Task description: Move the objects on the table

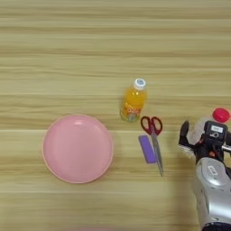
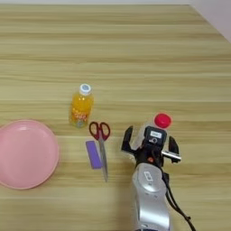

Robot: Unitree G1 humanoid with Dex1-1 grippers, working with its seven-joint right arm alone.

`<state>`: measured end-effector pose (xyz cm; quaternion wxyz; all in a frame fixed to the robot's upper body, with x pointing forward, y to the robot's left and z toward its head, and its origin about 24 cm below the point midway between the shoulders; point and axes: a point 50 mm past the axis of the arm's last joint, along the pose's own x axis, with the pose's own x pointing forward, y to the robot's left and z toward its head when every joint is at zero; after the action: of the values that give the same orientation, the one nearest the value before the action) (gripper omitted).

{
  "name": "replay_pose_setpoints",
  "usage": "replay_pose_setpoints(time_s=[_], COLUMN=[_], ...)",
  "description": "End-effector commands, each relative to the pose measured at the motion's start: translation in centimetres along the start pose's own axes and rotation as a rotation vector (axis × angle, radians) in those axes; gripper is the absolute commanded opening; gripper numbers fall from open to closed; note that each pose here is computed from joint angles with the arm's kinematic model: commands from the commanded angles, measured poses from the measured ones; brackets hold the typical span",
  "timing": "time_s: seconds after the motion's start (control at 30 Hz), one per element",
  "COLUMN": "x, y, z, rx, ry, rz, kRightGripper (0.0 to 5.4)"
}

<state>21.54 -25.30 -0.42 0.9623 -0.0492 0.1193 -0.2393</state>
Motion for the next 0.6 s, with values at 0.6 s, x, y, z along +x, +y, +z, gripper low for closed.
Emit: replay_pose_setpoints(time_s=[0.6], x=[0.88], y=[0.57], z=[2.88], rx=[0.036], ry=[-0.119], rz=[0.047], kRightGripper=[3.37])
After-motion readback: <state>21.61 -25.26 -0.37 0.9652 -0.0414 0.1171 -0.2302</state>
